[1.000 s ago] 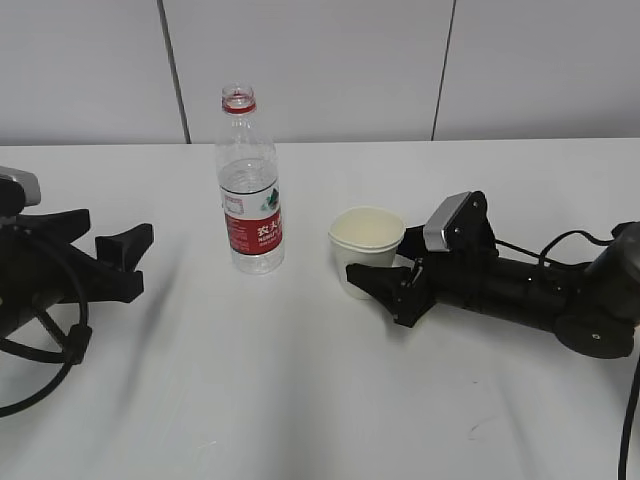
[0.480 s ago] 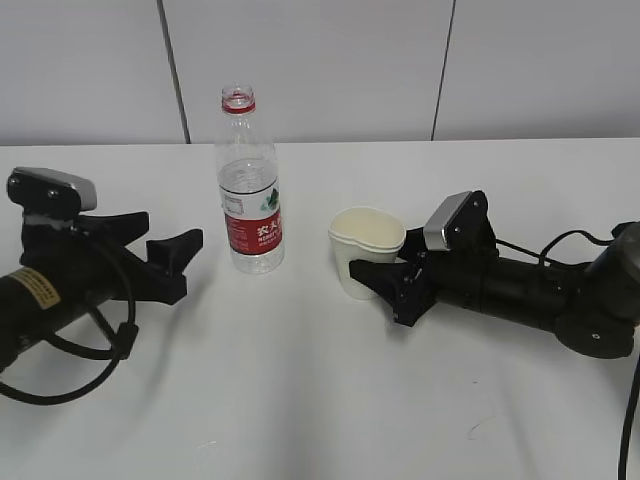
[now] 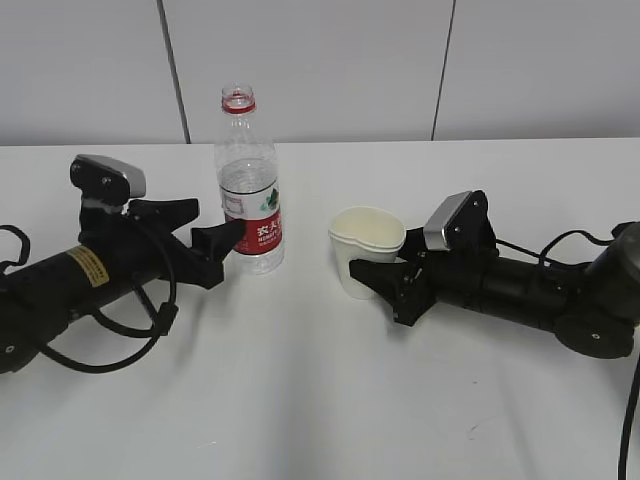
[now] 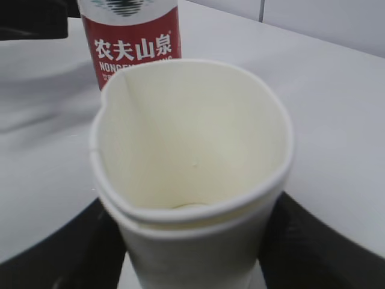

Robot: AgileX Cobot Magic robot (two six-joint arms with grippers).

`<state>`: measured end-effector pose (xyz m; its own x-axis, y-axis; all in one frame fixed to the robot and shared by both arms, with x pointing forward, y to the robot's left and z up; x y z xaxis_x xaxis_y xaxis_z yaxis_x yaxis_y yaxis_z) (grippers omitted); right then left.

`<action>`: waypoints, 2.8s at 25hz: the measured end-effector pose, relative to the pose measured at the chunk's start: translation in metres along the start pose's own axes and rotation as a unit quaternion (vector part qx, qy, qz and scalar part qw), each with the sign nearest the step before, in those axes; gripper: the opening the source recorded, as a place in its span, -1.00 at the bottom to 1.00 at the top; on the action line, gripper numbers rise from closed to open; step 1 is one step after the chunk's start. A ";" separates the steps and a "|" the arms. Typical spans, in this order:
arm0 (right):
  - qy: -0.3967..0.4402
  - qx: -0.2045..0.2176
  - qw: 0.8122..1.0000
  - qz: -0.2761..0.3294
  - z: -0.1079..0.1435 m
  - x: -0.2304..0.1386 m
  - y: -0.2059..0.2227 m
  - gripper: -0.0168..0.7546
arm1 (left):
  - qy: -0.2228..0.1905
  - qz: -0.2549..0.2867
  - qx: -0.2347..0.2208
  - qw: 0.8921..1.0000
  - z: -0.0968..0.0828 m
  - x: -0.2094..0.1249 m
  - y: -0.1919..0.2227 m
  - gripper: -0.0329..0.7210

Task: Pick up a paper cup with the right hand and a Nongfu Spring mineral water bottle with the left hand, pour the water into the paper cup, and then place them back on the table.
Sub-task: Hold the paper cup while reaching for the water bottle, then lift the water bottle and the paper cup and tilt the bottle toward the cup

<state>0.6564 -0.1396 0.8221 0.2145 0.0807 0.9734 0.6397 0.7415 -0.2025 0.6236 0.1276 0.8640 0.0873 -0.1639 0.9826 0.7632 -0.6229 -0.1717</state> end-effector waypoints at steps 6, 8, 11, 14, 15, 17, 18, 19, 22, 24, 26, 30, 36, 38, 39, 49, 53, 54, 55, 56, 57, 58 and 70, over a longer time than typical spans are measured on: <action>0.000 0.000 1.000 0.000 0.000 0.000 0.000 0.22 | -0.004 -0.015 -0.033 0.999 -0.009 0.005 0.018 0.44; 0.000 0.000 1.000 0.000 0.000 0.000 0.000 0.22 | 0.001 -0.021 -0.045 0.999 -0.017 0.011 0.024 0.44; 0.000 0.000 1.000 0.000 0.000 0.000 0.000 0.22 | 0.011 -0.014 -0.051 0.999 -0.022 0.014 0.035 0.44; 0.000 0.000 1.000 0.000 0.000 0.000 0.000 0.22 | 0.015 -0.008 -0.045 0.999 -0.019 0.017 0.041 0.44; 0.000 0.000 1.000 0.000 0.000 0.000 0.000 0.22 | 0.015 -0.009 -0.041 0.999 -0.017 0.019 0.043 0.44; 0.000 0.000 1.000 0.000 0.000 0.000 0.000 0.22 | 0.015 -0.010 -0.037 0.999 -0.015 0.021 0.045 0.45; 0.000 0.000 1.000 0.000 0.000 0.000 0.000 0.22 | 0.016 -0.010 -0.035 0.999 -0.013 0.022 0.046 0.45; 0.000 0.000 1.000 0.000 0.000 0.000 0.000 0.22 | 0.017 -0.009 -0.034 0.999 -0.013 0.021 0.048 0.45; 0.000 0.000 1.000 0.000 0.000 0.000 0.000 0.22 | 0.015 -0.003 -0.035 0.999 -0.012 0.013 0.052 0.45; 0.000 0.000 1.000 0.000 0.000 0.000 0.000 0.22 | 0.012 0.005 -0.037 0.999 -0.013 0.006 0.053 0.45; 0.000 0.000 1.000 0.000 0.000 0.000 0.000 0.22 | 0.010 0.008 -0.037 0.999 -0.013 0.003 0.053 0.44; -0.001 0.002 1.000 0.001 0.001 0.000 0.000 0.21 | 0.008 0.004 -0.036 0.999 -0.013 0.003 0.053 0.26; -0.015 0.021 1.000 0.003 0.007 0.003 -0.001 0.21 | 0.007 0.004 -0.035 0.999 -0.013 0.003 0.054 0.04; -0.022 0.026 0.999 0.000 0.009 0.008 -0.001 0.21 | 0.014 0.004 -0.034 0.999 -0.013 0.003 0.054 0.01; -0.025 0.028 0.999 -0.001 0.010 0.010 -0.002 0.21 | 0.021 0.007 -0.034 0.999 -0.013 0.004 0.053 0.00; -0.027 0.046 0.999 -0.003 0.016 0.020 -0.003 0.21 | 0.117 0.038 -0.017 0.992 -0.004 0.027 0.046 0.00; -0.031 0.048 0.998 -0.006 0.017 0.024 -0.004 0.21 | 0.164 0.037 -0.012 0.986 -0.001 0.042 0.042 0.00; -0.029 0.047 0.998 -0.007 0.017 0.025 -0.004 0.21 | 0.179 0.037 -0.010 0.983 0.000 0.046 0.041 0.00; -0.028 0.045 0.999 -0.008 0.016 0.025 -0.004 0.21 | 0.194 0.037 -0.009 0.980 0.001 0.050 0.040 0.00; -0.027 0.042 0.999 -0.009 0.015 0.025 -0.004 0.21 | 0.212 0.039 -0.008 0.977 0.001 0.052 0.039 -0.01; -0.025 0.039 0.999 -0.010 0.014 0.026 -0.004 0.21 | 0.228 0.039 -0.007 0.973 0.002 0.054 0.038 -0.01; -0.024 0.038 0.999 -0.011 0.014 0.026 -0.004 0.21 | 0.244 0.041 -0.006 0.969 0.003 0.056 0.037 -0.01; -0.011 0.035 0.999 -0.012 0.013 0.027 -0.004 0.21 | 0.344 0.062 0.001 0.937 0.009 0.055 0.034 -0.01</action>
<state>0.6503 -0.1315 0.8501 0.1839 0.0765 0.9800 0.5915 0.7877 -0.1724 0.6601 0.1039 0.9124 -0.2575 -0.6899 0.6766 0.7757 -0.5651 -0.2810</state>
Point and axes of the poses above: a point on each arm's last joint axis where the gripper is mounted, y pointing out along that axis toward the gripper, z along the wrist's bending axis when the last joint is at zero, x = y × z, the point moved 8 cm from there along y, pointing out along that axis toward the gripper, and after that the axes turned 9 degrees about y, right-handed, at the moved point
